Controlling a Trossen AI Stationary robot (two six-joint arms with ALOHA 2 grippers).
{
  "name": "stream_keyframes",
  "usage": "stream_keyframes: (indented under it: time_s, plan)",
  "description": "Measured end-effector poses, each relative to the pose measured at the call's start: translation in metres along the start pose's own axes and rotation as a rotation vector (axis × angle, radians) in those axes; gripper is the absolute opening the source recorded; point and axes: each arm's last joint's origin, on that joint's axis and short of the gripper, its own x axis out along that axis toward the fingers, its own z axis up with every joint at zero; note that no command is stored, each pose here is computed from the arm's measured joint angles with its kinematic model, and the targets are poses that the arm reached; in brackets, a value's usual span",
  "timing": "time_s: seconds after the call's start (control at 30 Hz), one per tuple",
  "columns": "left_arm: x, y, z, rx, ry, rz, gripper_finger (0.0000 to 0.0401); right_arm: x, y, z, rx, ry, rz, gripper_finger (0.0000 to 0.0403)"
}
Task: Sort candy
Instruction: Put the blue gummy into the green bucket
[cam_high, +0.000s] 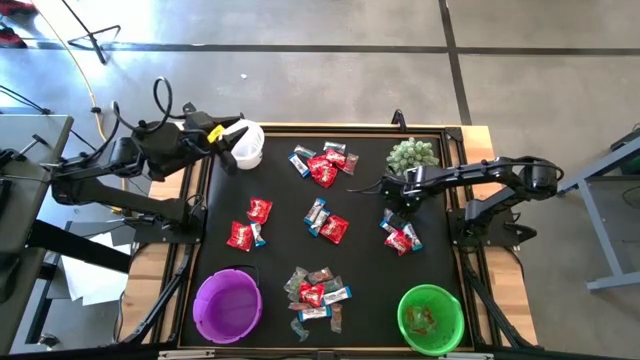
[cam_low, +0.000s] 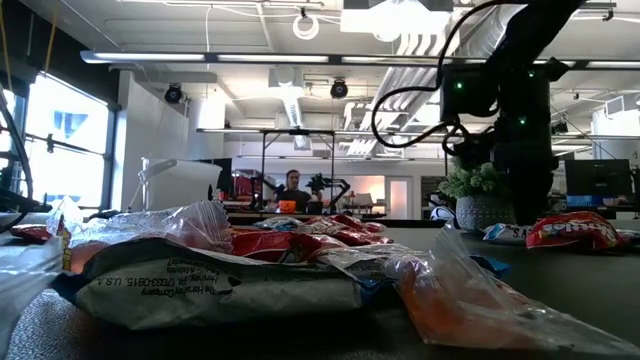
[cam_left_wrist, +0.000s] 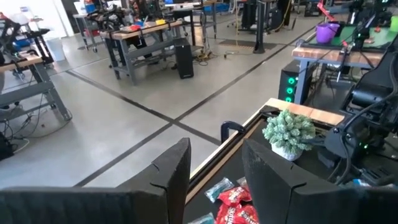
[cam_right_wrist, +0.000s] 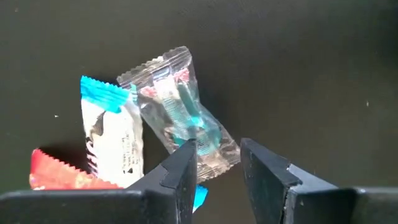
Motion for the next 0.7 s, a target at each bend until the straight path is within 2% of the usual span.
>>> stream_keyframes:
  time_s: [0.23,0.37,0.53,0.7]
  plan:
    - [0.008,-0.007,-0.002,0.020,0.024,0.000,0.0131,-0.017,0.007,0.016,-0.041,-0.079,0.029,0.0116]
    - [0.011,-0.009,-0.003,0.026,0.032,-0.001,0.0131,-0.018,0.008,0.017,-0.050,-0.082,0.030,0.0116]
    - [0.012,-0.010,-0.003,0.028,0.034,-0.004,0.0131,-0.008,0.004,0.009,-0.004,-0.043,0.022,0.0116]
    - [0.012,-0.010,-0.003,0.028,0.034,-0.011,0.0131,-0.001,0.004,0.006,0.051,-0.039,0.071,0.0119]
